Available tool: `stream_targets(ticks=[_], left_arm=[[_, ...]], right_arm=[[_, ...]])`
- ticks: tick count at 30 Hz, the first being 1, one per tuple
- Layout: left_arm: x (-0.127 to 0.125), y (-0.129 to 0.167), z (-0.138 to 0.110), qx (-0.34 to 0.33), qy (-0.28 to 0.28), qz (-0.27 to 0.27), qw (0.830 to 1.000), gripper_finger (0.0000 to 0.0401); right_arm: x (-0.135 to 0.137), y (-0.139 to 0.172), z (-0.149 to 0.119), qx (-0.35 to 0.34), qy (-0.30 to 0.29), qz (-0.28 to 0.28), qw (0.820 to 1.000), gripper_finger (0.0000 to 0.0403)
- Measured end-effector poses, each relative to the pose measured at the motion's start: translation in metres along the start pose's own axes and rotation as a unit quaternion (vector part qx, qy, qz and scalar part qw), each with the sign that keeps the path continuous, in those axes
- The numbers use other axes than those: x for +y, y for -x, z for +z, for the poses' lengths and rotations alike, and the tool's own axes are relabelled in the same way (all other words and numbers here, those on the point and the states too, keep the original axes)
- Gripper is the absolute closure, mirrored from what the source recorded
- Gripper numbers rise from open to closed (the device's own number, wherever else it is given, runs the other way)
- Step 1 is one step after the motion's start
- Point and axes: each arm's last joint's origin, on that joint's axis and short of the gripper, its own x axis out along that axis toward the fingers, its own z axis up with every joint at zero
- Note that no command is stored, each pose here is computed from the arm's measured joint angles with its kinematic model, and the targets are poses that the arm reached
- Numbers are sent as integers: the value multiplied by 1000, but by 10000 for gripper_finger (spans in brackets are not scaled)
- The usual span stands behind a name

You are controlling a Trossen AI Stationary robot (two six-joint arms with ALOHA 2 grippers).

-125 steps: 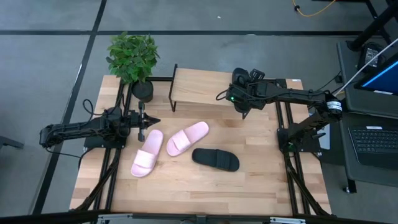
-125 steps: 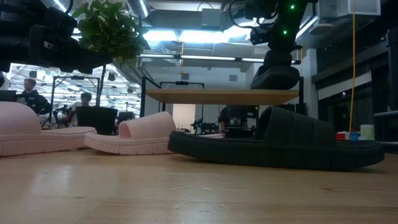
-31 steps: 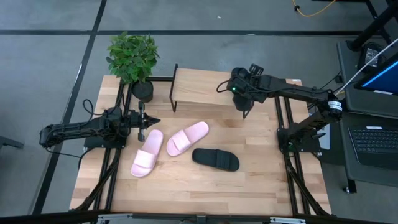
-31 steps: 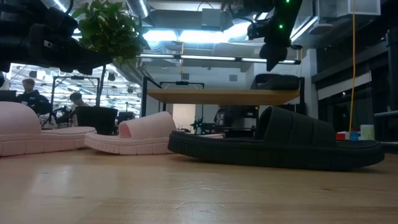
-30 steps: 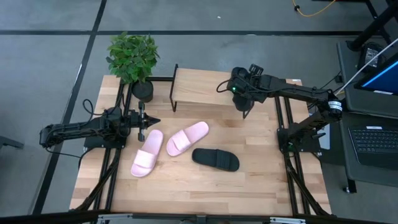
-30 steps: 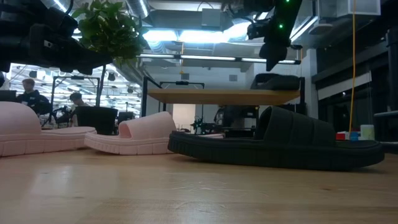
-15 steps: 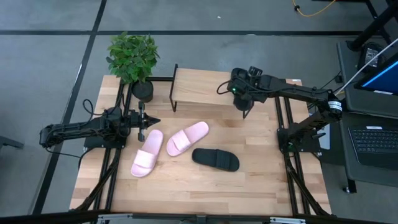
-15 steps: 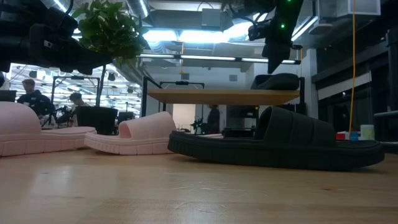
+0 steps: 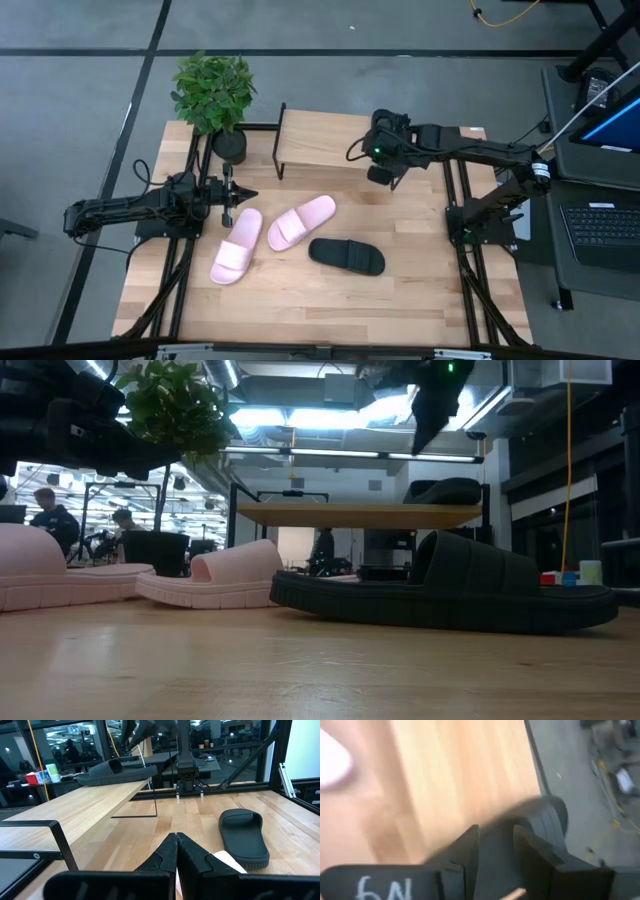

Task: Pick and place slides into the shelf
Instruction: Put the black slide on the shelf

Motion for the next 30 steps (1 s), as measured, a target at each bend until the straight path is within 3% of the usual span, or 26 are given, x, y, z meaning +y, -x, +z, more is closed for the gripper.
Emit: stream_targets(ticks=[4, 9, 19, 24, 30], left_arm=[[0, 0, 0, 0, 0, 0, 1000, 401], [0, 0, -1, 7, 2, -1, 1000, 401], [-1, 0, -5, 28, 35, -2, 999, 401], [-1, 0, -6, 32, 47, -2, 998, 401], [-1, 0, -9, 46, 73, -2, 996, 401]], right_arm=[[3, 14, 7, -26, -26, 15, 999, 303], [21, 11, -3, -7, -25, 26, 999, 389], [85, 17, -23, -10, 5, 60, 998, 396], [112, 8, -43, -10, 1, 56, 998, 399], [139, -7, -74, -52, -36, 102, 993, 400]])
